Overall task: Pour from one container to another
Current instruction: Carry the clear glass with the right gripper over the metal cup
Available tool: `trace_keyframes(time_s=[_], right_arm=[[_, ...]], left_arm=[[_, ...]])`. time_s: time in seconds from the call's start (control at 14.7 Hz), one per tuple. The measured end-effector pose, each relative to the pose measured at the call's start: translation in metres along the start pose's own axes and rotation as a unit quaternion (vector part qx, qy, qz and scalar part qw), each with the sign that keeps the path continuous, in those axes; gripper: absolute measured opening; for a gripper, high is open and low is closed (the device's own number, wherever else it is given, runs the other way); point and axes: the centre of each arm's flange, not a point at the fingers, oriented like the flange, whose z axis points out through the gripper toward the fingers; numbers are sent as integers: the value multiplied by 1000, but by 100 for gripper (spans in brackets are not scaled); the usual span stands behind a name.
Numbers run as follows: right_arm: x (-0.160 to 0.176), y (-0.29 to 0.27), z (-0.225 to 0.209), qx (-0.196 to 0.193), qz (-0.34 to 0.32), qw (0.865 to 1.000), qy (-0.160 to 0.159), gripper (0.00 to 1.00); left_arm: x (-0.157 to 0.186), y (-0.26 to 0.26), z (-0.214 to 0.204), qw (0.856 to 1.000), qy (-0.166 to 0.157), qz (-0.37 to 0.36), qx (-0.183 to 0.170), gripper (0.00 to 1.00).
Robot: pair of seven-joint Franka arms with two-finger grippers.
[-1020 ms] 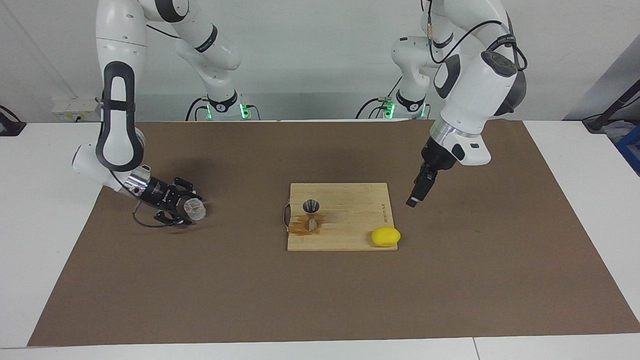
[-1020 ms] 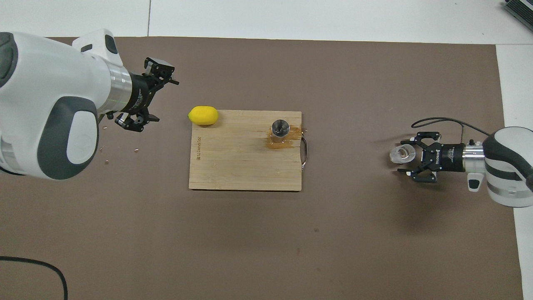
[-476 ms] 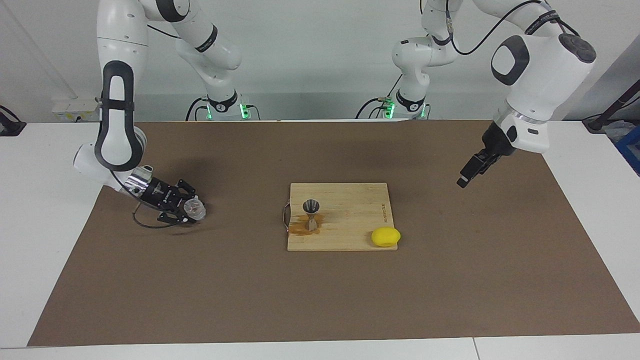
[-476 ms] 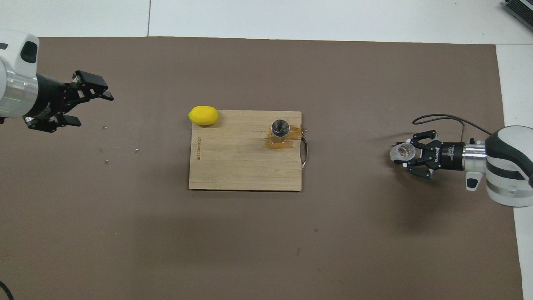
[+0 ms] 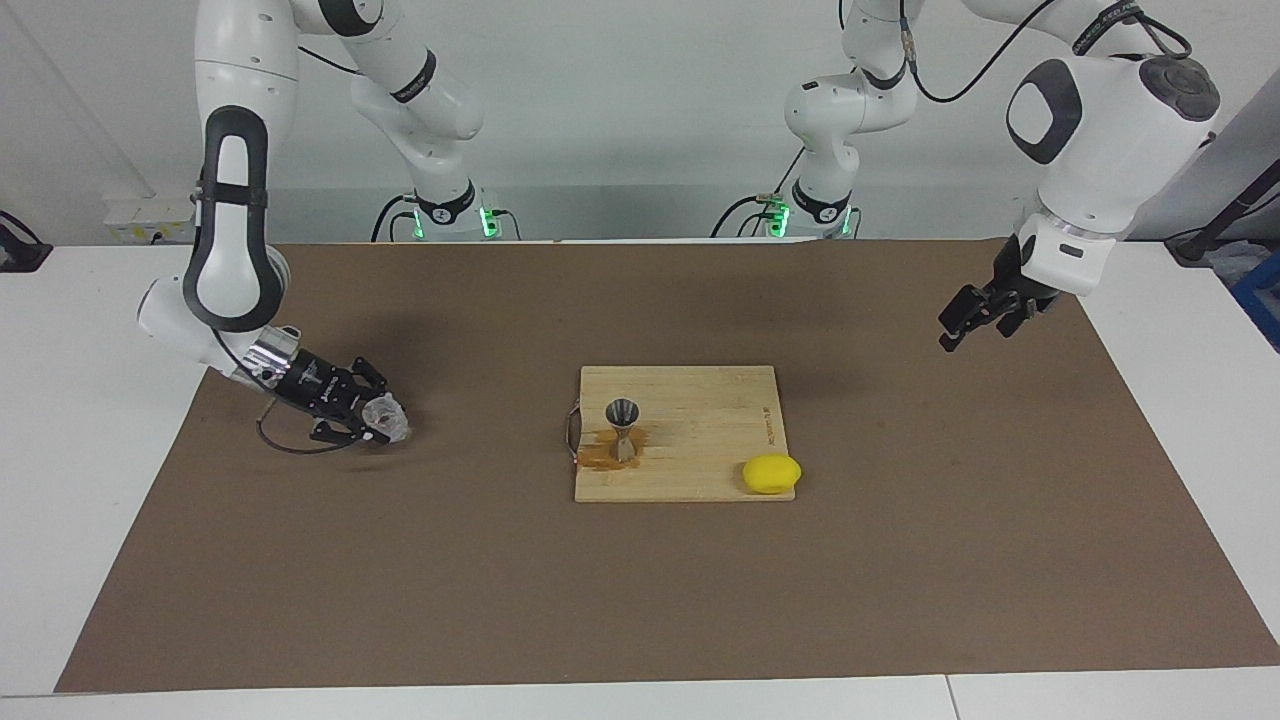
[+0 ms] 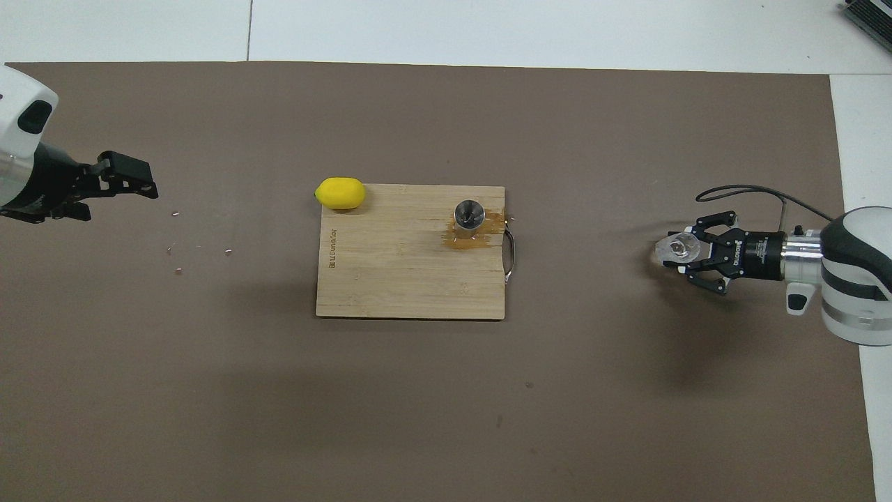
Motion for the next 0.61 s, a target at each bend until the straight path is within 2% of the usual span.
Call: trace_keyframes(time_s=[0.14,0.27,0.61], right_arm=[[-38,-6,7,-5,0,1000,9,51],[-74,-13,13,-15,0,1000,26,51],[-151,-27,30,-23,8,997,79,51]], left_arm=[[-12,10,-14,997,-22,63,23,100],[-22,19,-31,992,-37,117,32,100],[-32,22,-44,989,-45,136,35,100]])
